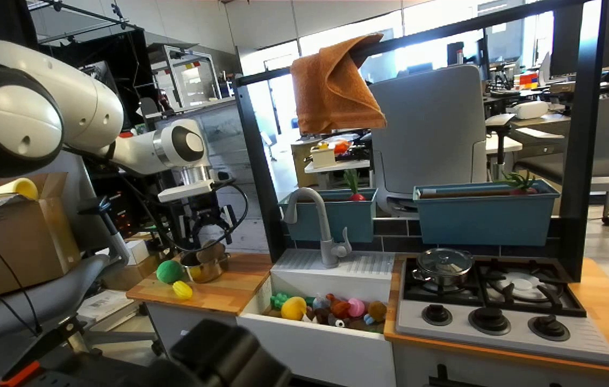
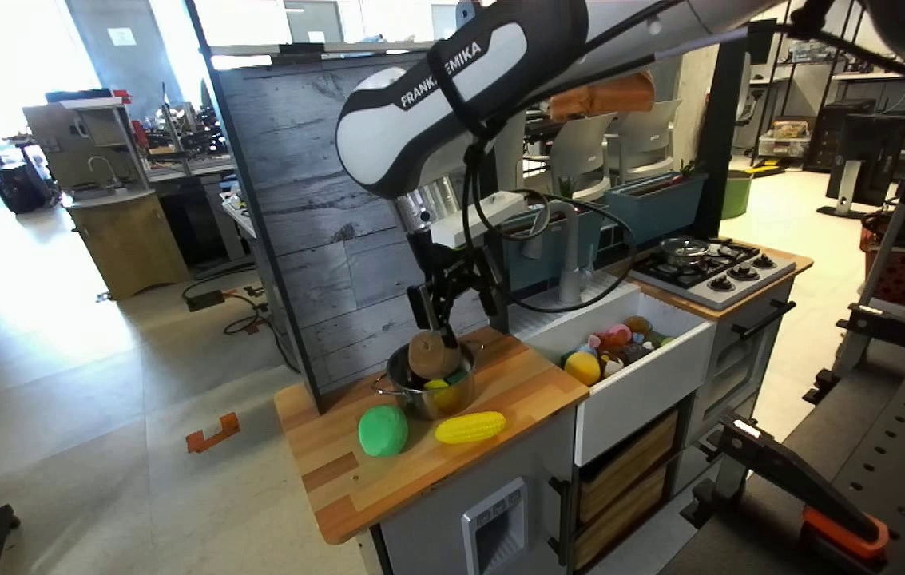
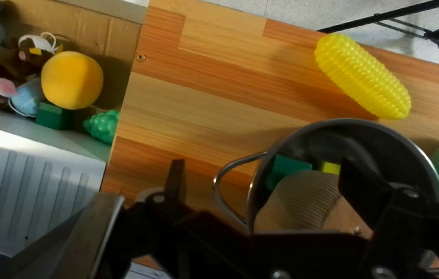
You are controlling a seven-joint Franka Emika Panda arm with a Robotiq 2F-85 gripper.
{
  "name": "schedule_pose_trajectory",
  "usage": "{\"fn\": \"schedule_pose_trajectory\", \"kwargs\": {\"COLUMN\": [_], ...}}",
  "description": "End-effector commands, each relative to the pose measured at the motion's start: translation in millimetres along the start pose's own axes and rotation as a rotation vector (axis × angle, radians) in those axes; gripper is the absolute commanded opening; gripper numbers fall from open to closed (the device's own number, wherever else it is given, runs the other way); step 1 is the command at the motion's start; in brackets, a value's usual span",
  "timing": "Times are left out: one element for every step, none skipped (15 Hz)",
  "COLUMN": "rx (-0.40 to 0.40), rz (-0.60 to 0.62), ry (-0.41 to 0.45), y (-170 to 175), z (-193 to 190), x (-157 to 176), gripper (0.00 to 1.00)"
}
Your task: Take the brown object out of the pot
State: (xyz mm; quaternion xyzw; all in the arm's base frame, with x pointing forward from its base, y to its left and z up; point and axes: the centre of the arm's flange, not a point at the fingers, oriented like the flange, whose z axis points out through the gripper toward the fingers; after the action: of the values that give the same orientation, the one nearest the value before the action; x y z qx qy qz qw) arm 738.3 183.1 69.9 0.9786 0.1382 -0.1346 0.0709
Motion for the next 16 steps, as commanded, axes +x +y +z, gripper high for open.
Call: {"fn": "schedule_pose_trajectory", "kwargs": {"rx": [-0.02,-0.019,-0.016,-0.012,-0.009,0.003,0.012,0.03,0.043,0.049,0.059,0.067,0.072,0.072,0.069,0.058], "rz": [0.06,0.069,0.074,0.071,0.062,0.047,0.032,0.013,-0.006,-0.029,-0.052,-0.08,-0.106,-0.133,-0.149,-0.15], "ry": [-0.019,-0.001,0.016,0.024,0.034,0.045,0.045,0.046,0.048,0.043,0.045,0.048,0.059,0.078,0.093,0.115], "y": [-1.0,3.1,2.2,-1.0,-4.5,-11.9,-18.3,-25.4,-33.0,-41.5,-50.0,-58.6,-65.1,-69.8,-73.7,-75.5], "z": [-3.9,10.7,13.2,18.1,22.6,20.0,12.2,8.2,2.5,-3.2,-9.8,-18.2,-24.6,-32.6,-37.3,-43.8], "x": [74.3,74.0,74.5,75.2,76.1,76.9,76.6,75.9,75.2,74.8,74.5,73.7,73.9,74.3,75.5,76.6], "gripper": [1.0,1.0,1.0,1.0,1.0,1.0,1.0,1.0,1.0,1.0,1.0,1.0,1.0,1.0,1.0,1.0]}}
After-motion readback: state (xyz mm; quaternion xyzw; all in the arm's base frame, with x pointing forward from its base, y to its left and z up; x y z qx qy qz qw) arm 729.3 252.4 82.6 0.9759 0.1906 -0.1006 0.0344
